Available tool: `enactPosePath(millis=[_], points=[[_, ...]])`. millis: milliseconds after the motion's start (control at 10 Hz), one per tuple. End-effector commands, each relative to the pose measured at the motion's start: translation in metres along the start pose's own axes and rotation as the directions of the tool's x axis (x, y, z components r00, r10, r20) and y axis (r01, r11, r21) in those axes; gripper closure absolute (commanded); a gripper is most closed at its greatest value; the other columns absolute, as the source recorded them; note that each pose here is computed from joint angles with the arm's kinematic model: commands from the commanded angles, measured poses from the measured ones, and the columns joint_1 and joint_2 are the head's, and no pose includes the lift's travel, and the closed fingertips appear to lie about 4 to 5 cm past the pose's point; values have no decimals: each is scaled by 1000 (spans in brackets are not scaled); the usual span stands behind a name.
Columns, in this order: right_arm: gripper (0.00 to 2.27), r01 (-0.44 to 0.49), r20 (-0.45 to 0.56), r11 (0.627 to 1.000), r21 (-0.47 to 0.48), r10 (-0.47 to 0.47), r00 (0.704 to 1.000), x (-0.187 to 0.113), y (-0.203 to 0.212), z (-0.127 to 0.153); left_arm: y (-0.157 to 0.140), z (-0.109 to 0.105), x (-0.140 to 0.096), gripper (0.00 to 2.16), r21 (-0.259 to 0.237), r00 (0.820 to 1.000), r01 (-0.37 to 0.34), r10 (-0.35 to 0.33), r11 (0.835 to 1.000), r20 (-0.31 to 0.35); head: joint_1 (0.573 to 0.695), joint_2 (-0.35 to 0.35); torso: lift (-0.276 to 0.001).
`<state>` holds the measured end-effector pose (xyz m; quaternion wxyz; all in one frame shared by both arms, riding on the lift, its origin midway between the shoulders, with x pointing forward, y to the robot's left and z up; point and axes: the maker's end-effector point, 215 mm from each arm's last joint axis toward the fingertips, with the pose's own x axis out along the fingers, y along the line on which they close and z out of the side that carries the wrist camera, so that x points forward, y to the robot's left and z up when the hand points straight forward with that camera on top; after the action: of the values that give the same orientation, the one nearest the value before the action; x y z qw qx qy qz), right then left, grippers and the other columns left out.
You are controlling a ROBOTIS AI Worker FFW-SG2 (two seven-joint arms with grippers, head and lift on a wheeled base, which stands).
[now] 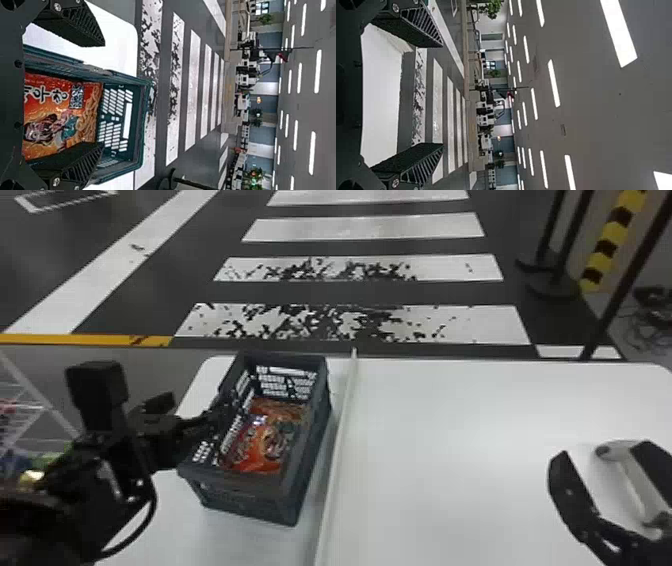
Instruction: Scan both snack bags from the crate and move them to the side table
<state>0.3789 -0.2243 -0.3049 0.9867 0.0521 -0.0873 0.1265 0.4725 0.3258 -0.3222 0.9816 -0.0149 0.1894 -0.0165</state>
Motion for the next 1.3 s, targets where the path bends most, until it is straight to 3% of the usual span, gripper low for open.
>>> enactPosePath(millis=[0,400,700,1100,1200], points=[[107,-2,-2,1000,-2,2,1000,-1,0,1,-2,-3,24,184,-15,1000,7,-7,1000,-21,695,134,-95],[107,-18,-13,1000,-16,18,1000,-6,1,5,-36,-26,72,225,16,992,45,-43,999,-118,695,113,-95],[107,-20,-25,1000,-23,20,999,-10,-1,2,-53,-40,103,228,5,980,60,-58,998,-191,695,69,-95],[107,-26,-29,999,-33,25,999,-12,-3,3,-59,-49,123,232,21,968,55,-48,998,-244,695,43,-95],[107,-27,-27,999,-33,26,999,-11,-3,3,-57,-61,124,232,26,960,46,-37,999,-277,695,40,-95]])
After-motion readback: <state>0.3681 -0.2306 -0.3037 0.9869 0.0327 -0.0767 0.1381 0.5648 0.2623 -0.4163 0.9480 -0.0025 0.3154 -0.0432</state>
